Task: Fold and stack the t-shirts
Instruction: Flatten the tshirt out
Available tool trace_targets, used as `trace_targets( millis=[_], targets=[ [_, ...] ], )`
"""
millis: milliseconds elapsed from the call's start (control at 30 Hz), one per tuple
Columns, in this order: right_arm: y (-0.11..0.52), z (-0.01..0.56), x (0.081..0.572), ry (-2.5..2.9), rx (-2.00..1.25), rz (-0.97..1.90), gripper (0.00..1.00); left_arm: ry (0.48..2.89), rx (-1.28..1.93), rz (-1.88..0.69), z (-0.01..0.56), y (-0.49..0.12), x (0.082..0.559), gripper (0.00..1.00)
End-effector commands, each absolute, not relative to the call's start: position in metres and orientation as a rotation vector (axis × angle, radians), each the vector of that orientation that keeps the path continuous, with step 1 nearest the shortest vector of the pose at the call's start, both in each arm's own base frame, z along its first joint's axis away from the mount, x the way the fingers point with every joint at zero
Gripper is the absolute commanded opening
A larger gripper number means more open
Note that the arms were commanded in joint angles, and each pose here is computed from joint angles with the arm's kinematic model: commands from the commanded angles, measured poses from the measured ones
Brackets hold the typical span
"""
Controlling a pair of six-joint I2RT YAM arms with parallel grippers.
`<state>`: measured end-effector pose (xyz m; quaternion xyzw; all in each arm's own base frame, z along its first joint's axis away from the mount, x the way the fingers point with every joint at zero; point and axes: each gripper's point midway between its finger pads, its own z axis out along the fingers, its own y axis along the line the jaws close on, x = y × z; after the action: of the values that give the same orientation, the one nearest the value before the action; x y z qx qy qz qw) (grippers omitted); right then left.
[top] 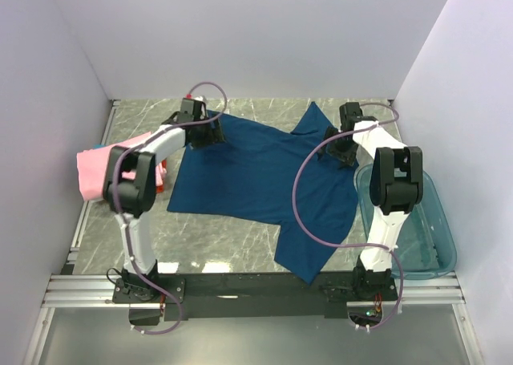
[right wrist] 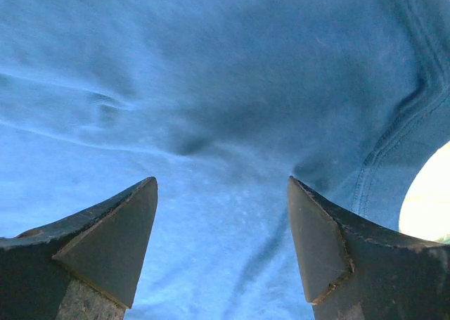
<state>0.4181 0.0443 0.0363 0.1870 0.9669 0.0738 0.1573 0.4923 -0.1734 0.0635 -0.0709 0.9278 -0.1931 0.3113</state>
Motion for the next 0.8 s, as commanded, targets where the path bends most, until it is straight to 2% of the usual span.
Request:
trace_targets(
  millis=[0,33,100,133,200,233,267,333,467,500,533,600,767],
  targets=[
    [0.045,0.074,0.434,2.689,0.500,0.253,0.81,2.251,-0.234,-0.395,0.153,-0.151,0.487,0.81],
    [0.045,0.079,0.434,2.680,0.500,0.261,0.81,2.215,-0.264,-0.351,0.171,-0.141,0.479,0.80],
    [0.047,0.088,0.436,2.666,0.493,0.278,0.80,2.253,-0.330,-0.241,0.155,-0.120,0.456,0.78],
    [0.049,0.092,0.436,2.659,0.489,0.290,0.80,2.232,-0.350,-0.221,0.166,-0.113,0.445,0.77],
    [0.053,0.101,0.437,2.647,0.479,0.306,0.81,2.282,-0.398,-0.148,0.143,-0.097,0.417,0.72],
    [0.055,0.106,0.436,2.640,0.468,0.316,0.80,2.254,-0.409,-0.163,0.155,-0.094,0.406,0.70],
    [0.057,0.108,0.436,2.638,0.466,0.325,0.80,2.294,-0.422,-0.148,0.137,-0.090,0.388,0.68],
    [0.062,0.115,0.436,2.630,0.450,0.342,0.80,2.269,-0.461,-0.195,0.143,-0.088,0.369,0.64],
    [0.072,0.128,0.437,2.617,0.420,0.365,0.80,2.295,-0.563,-0.162,0.119,-0.071,0.325,0.60],
    [0.073,0.131,0.437,2.612,0.417,0.371,0.79,2.297,-0.608,-0.154,0.115,-0.065,0.318,0.59],
    [0.077,0.135,0.437,2.607,0.405,0.377,0.79,2.287,-0.632,-0.157,0.115,-0.060,0.313,0.53],
    [0.082,0.140,0.438,2.600,0.389,0.392,0.79,2.310,-0.697,-0.142,0.100,-0.048,0.301,0.47],
    [0.091,0.146,0.435,2.601,0.362,0.402,0.79,2.328,-0.766,-0.154,0.080,-0.037,0.284,0.46]
  ],
)
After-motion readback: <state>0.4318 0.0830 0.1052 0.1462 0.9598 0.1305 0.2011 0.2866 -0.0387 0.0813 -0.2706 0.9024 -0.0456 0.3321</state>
